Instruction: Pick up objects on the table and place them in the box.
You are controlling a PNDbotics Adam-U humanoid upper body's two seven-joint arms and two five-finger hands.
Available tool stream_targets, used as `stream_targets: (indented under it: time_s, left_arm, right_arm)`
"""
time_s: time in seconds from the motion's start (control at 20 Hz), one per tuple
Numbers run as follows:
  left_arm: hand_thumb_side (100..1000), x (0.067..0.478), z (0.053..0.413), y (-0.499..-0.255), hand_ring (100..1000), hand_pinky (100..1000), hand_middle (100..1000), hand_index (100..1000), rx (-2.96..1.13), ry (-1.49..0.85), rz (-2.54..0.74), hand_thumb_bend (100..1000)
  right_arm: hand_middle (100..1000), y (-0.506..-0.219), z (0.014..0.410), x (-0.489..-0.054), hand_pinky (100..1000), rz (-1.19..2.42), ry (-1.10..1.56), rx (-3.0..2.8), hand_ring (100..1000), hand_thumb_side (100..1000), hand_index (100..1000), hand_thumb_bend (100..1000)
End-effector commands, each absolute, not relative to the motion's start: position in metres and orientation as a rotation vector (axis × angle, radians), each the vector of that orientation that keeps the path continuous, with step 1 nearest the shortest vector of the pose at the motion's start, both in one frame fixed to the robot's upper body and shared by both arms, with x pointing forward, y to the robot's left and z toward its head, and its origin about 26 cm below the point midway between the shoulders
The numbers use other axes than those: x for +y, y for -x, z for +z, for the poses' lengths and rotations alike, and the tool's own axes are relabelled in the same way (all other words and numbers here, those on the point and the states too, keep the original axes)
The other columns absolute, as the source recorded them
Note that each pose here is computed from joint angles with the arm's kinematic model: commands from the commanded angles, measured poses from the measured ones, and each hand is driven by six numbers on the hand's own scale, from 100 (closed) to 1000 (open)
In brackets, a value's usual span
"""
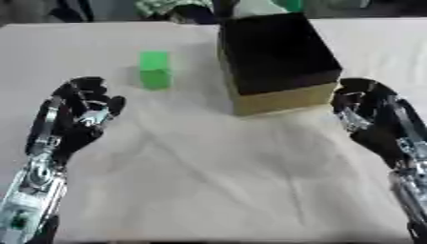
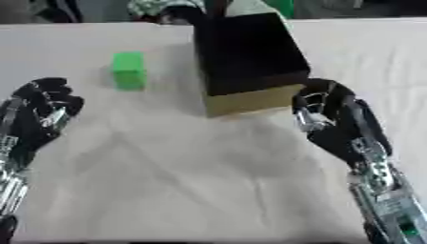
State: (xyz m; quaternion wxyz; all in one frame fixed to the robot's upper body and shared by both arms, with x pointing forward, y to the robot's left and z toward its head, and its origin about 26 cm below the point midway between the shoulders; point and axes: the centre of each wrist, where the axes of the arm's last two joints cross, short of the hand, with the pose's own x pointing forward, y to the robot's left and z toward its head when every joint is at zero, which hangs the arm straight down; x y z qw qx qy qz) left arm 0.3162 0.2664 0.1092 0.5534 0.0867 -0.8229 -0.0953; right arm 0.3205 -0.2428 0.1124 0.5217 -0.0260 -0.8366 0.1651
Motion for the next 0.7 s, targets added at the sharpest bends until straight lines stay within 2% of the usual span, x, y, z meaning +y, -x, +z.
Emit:
stream_targets:
  time_s: [0.05, 0.5, 0.7]
  left_arm:
    - [388, 0.272, 0.12, -0.316, 623, 603, 586, 722, -1.976, -0.23, -0.236, 652]
    - [386, 0.274, 0.122, -0.317, 623, 604, 586, 722, -1.977, -0.243, -0.251, 649]
    - [368, 0.281, 0.136, -0.319, 625, 606, 586, 722, -1.989, -0.302, -0.315, 640]
  right_arm:
    - [626, -0.32, 0.121, -0.245, 608, 0.397, 0.068, -2.032, 629, 322, 763, 212]
    - [626, -0.32, 0.12, -0.245, 608, 0.396, 0.07, -2.03, 629, 321, 763, 213]
    - [626, -0.319, 0.119, -0.246, 608, 0.397, 0.074, -2.026, 629, 322, 763, 213]
